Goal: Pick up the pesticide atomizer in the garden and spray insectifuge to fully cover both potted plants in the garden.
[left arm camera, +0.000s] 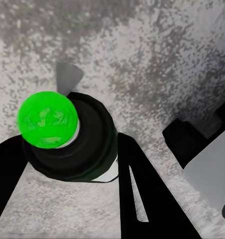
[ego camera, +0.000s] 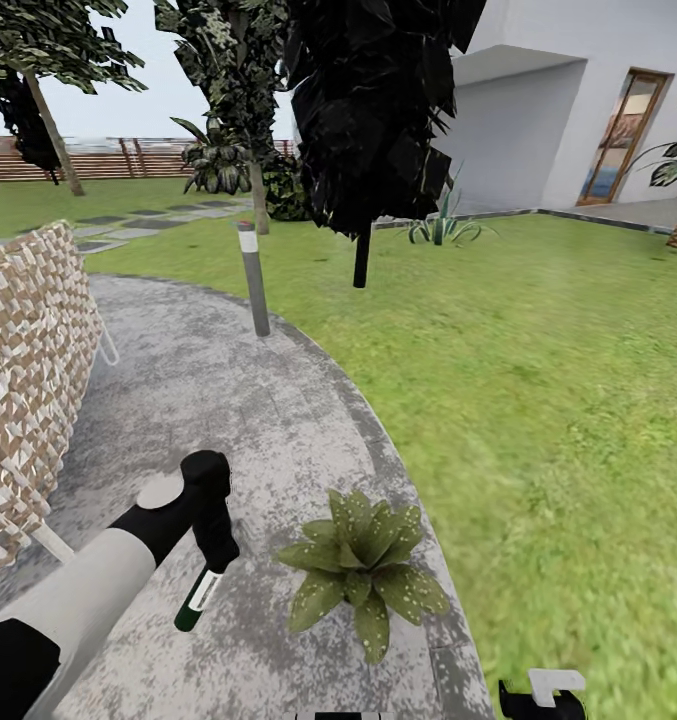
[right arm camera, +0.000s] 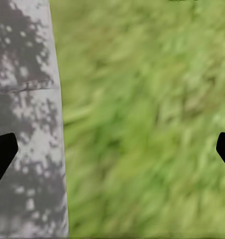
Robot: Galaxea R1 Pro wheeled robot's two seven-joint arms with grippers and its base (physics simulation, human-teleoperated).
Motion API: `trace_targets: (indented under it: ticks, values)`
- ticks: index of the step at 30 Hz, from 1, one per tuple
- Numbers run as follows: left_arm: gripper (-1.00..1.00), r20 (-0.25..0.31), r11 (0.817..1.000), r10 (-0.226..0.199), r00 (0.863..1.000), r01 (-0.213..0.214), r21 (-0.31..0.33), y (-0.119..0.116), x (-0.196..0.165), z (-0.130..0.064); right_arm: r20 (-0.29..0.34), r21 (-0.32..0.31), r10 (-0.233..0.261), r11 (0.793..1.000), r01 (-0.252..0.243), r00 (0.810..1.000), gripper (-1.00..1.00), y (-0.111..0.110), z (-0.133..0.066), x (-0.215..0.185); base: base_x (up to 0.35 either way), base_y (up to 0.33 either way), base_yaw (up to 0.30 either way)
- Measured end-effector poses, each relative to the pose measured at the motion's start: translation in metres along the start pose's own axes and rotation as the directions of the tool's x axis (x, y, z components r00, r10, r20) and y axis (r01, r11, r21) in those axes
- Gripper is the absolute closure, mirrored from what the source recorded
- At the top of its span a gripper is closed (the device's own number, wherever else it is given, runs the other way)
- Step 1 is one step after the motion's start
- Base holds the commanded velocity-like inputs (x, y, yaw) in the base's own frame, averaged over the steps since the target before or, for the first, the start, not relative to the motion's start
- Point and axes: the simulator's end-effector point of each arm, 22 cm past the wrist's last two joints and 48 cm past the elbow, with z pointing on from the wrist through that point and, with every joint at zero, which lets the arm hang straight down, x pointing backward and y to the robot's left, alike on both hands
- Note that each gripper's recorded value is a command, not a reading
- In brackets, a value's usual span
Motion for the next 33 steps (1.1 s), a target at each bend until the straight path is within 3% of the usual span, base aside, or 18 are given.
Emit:
trace_targets:
  ticks: [6,11,33]
  values:
    - [1.0,0.002,1.0,0.003,1.0,-0.003,0.003,-0.0028,-0.0022,0.0006,0.002,0.002,0.0,1.0,0.0,1.0,-1.0,-0.0017,0.0003,-0.0005,0.002,0.304,0.0]
    - [1.0,0.003,1.0,0.008,1.0,-0.008,0.005,-0.0053,-0.0047,0.0007,0.006,0.002,0.004,1.0,-0.004,1.0,-1.0,0.0,0.0004,-0.0026,0.016,0.049,-0.039]
    - [1.0,-0.001,1.0,-0.004,1.0,0.004,-0.004,0.0011,0.0014,-0.0011,0.009,0.0,0.016,1.0,-0.016,1.0,-1.0,0.0048,-0.0001,-0.005,-0.012,0.005,-0.24]
